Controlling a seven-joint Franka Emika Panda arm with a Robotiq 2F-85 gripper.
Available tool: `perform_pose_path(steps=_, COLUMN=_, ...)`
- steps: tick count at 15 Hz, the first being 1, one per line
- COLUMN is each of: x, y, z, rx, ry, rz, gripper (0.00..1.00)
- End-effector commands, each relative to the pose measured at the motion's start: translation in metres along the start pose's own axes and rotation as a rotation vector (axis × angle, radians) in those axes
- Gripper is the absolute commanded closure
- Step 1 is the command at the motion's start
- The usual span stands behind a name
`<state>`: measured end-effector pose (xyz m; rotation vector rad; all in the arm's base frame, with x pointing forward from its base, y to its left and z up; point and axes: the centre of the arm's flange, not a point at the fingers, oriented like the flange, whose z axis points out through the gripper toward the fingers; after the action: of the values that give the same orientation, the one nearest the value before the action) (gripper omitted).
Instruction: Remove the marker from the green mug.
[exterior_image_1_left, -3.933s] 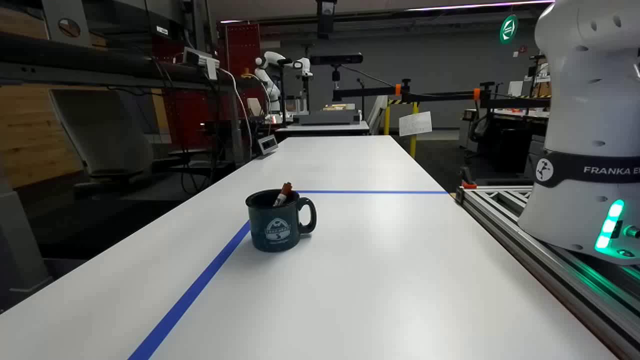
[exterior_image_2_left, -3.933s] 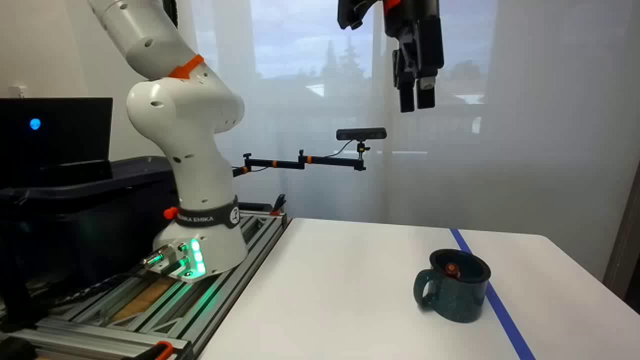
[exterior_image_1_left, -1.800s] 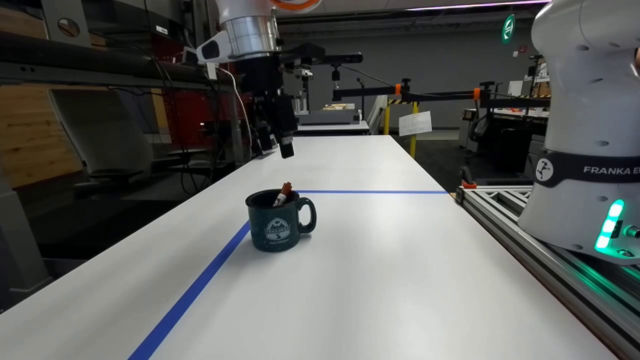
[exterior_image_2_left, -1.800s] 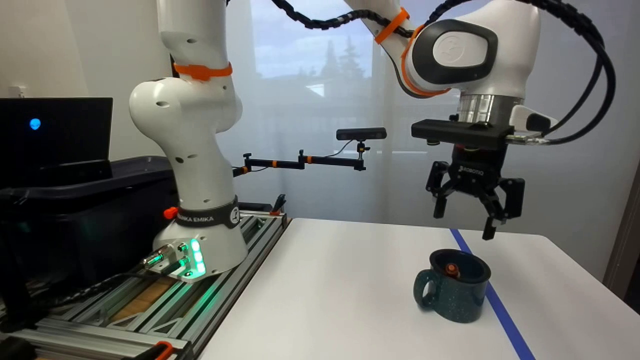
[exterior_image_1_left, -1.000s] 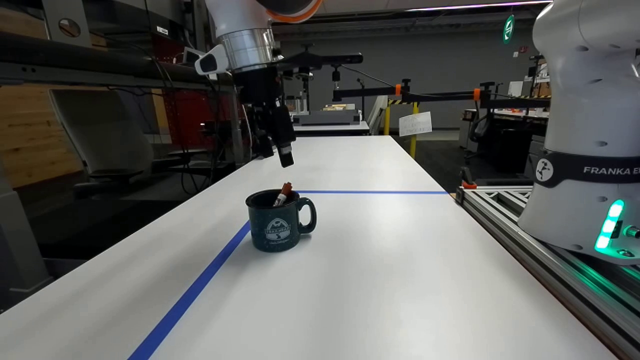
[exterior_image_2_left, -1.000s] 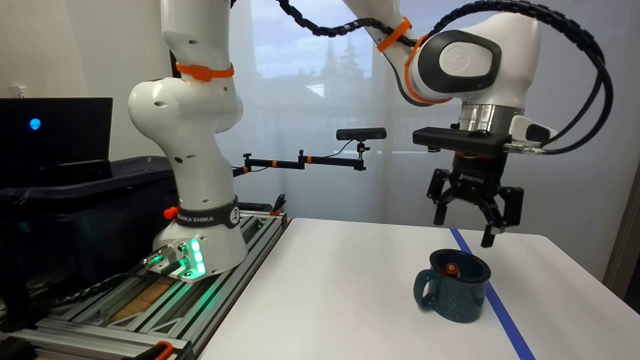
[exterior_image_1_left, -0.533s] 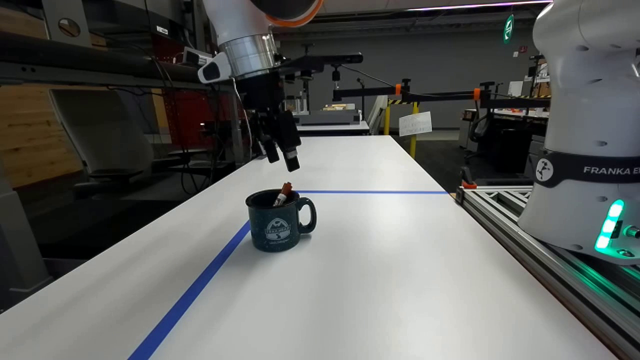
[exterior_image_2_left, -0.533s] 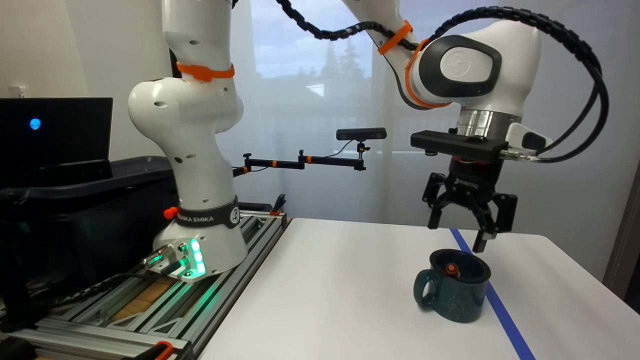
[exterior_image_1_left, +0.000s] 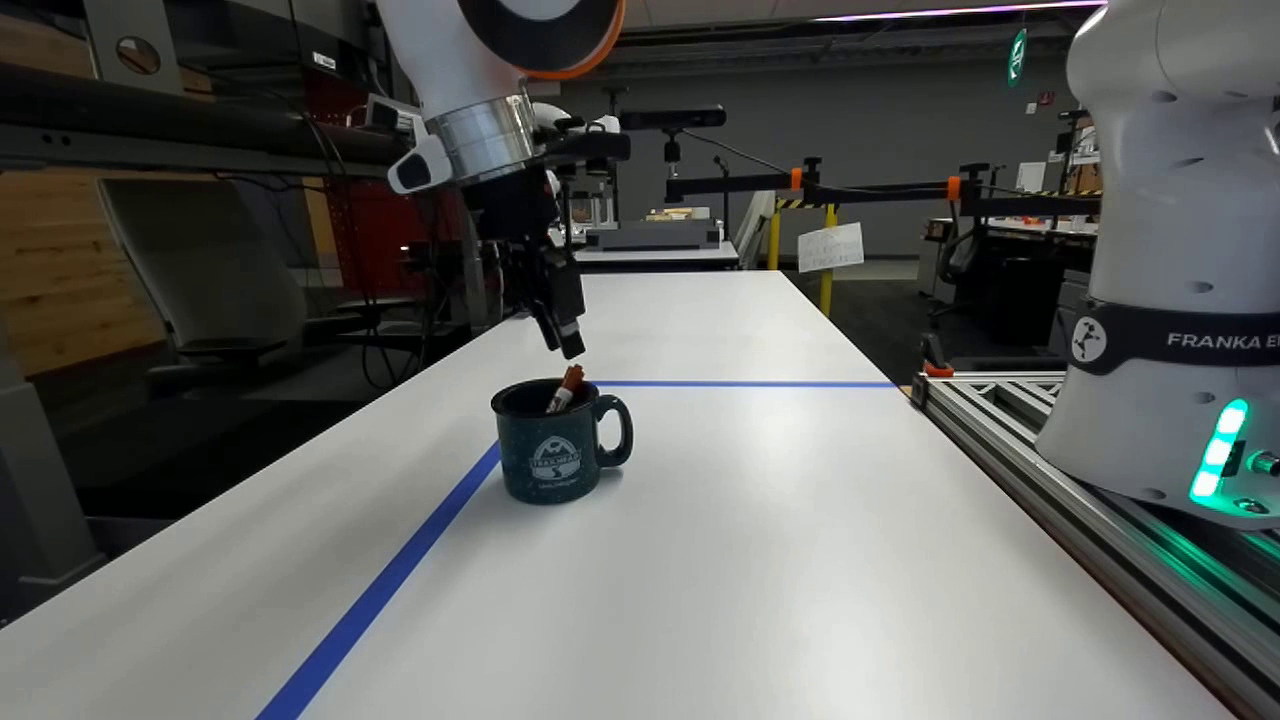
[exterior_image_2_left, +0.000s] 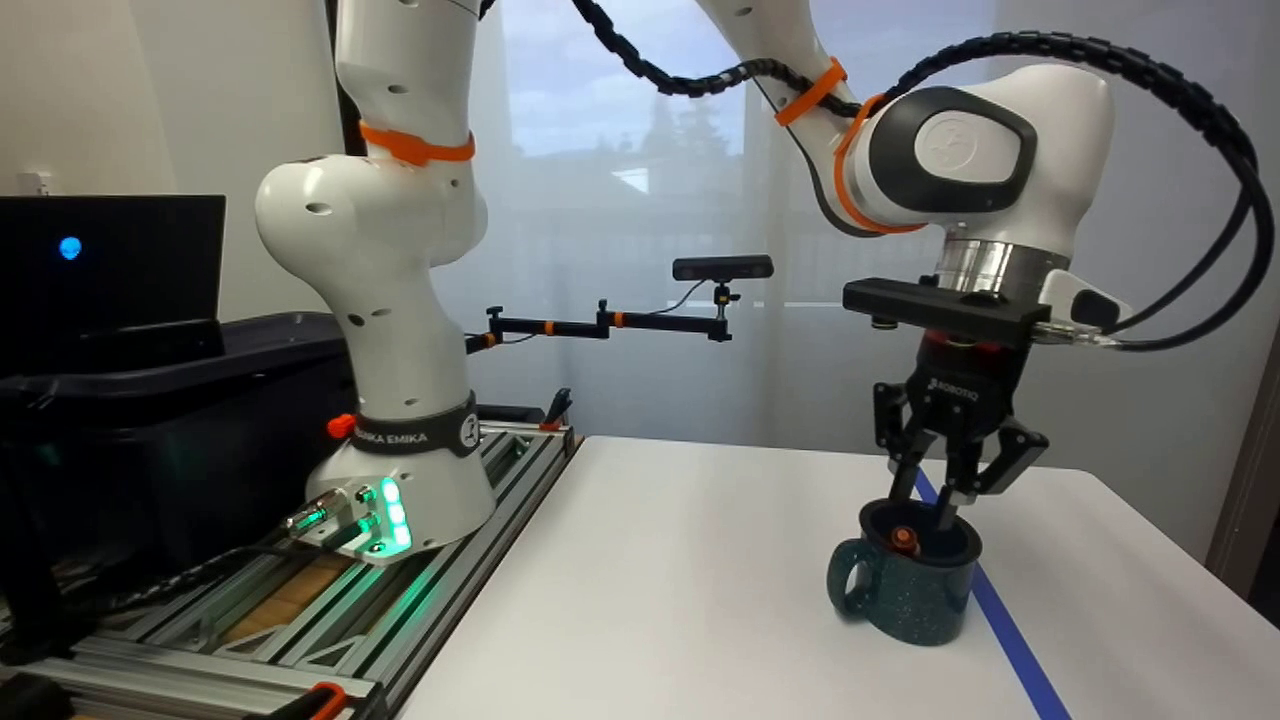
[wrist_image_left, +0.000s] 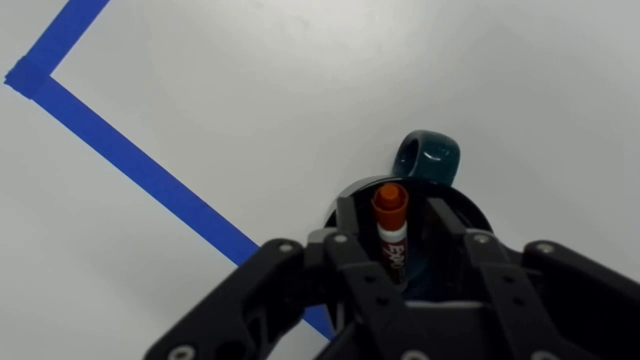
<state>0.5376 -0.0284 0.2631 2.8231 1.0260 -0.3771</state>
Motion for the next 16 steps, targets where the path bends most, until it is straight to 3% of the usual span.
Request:
perform_pose_path(steps=1, x=0.017, y=0.009, z=0.004, rx=-0.014, ry=-0.041, rz=-0.014, gripper=0.51)
perform_pose_path(steps=4, x=0.030, y=0.011, z=0.007, rx=-0.012, ry=-0.055, rz=-0.033, gripper=0.47)
perform_pose_path(steps=8, x=0.043, y=0.011, z=0.008, rx=0.008, ry=-0.074, rz=-0.049, gripper=0.59)
perform_pose_path(steps=9, x=0.045, y=0.011, z=0.008, rx=0.017, ry=-0.081, rz=-0.049, gripper=0.58)
perform_pose_path(steps=10, x=0.045, y=0.011, z=0.008, rx=0.022, ry=-0.090, rz=-0.048, gripper=0.65)
perform_pose_path(steps=16, x=0.047, y=0.011, z=0.014, rx=0.059, ry=-0.135, rz=-0.047, gripper=0.64)
